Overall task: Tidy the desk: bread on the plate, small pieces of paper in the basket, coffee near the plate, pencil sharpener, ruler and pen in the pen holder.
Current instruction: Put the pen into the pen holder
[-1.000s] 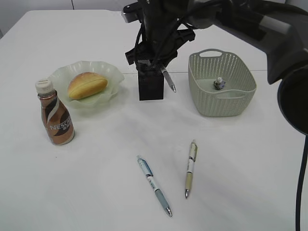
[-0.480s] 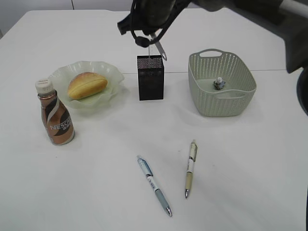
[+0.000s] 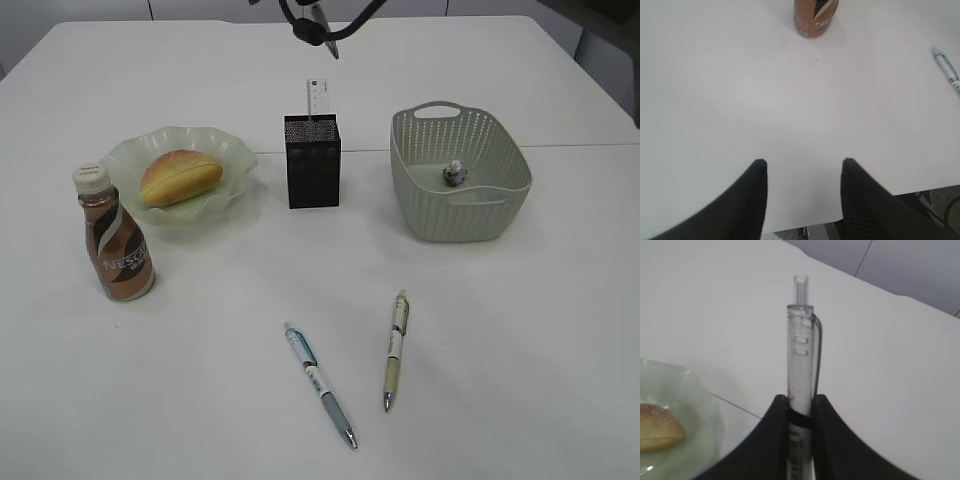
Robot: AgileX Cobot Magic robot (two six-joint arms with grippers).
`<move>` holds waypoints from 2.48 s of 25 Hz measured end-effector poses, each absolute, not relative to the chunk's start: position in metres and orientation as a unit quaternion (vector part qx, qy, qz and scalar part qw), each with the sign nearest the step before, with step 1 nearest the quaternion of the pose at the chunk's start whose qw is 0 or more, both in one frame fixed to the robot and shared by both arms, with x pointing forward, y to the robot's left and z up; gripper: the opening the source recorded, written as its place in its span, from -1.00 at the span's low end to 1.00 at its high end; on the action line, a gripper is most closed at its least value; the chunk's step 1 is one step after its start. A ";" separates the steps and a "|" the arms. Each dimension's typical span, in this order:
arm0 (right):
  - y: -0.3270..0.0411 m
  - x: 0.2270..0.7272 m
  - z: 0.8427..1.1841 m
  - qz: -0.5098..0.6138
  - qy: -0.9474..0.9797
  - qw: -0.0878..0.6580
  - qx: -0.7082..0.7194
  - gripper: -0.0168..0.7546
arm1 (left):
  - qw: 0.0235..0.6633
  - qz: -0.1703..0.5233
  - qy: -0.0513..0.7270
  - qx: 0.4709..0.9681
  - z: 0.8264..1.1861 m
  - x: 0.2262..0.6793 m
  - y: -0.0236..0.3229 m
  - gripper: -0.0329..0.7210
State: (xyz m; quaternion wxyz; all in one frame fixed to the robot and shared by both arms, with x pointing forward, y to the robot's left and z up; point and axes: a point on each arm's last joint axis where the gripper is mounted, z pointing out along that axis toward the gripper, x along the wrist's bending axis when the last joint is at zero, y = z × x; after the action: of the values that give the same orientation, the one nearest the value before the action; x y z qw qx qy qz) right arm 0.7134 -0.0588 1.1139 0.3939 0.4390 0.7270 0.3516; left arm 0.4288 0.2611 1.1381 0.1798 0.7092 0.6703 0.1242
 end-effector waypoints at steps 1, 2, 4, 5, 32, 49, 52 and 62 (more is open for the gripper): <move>-0.062 0.716 1.115 0.357 0.723 0.398 0.438 -0.64 | 0.179 0.124 0.670 0.709 1.138 0.429 0.261 0.02; -0.067 0.719 1.115 0.360 0.718 0.403 0.437 -0.64 | 0.179 0.124 0.670 0.709 1.138 0.429 0.261 0.02; -0.074 0.725 1.115 0.368 0.712 0.416 0.429 -0.64 | 0.179 0.124 0.670 0.709 1.138 0.429 0.261 0.02; -0.078 0.727 1.112 0.370 0.711 0.420 0.426 -0.64 | 0.179 0.124 0.670 0.709 1.138 0.429 0.261 0.02; -0.102 0.708 1.034 0.577 0.643 0.388 0.322 -0.62 | 0.179 0.124 0.670 0.709 1.138 0.429 0.261 0.02; -0.095 0.728 0.977 0.594 0.622 0.393 0.327 -0.61 | 0.193 0.104 0.672 0.707 1.138 0.428 0.257 0.02; -0.095 0.730 0.972 0.592 0.618 0.396 0.332 -0.60 | 0.193 0.104 0.672 0.707 1.138 0.428 0.257 0.02; -0.098 0.732 0.971 0.584 0.613 0.416 0.331 -0.59 | 0.193 0.103 0.672 0.707 1.138 0.428 0.257 0.02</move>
State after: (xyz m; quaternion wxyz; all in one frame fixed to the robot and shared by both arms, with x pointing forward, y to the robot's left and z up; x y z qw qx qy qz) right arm 0.7321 -0.0979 0.9711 0.4163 0.3314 0.6127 0.5844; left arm 0.4279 0.2569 1.1377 0.1933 0.7074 0.6720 0.1033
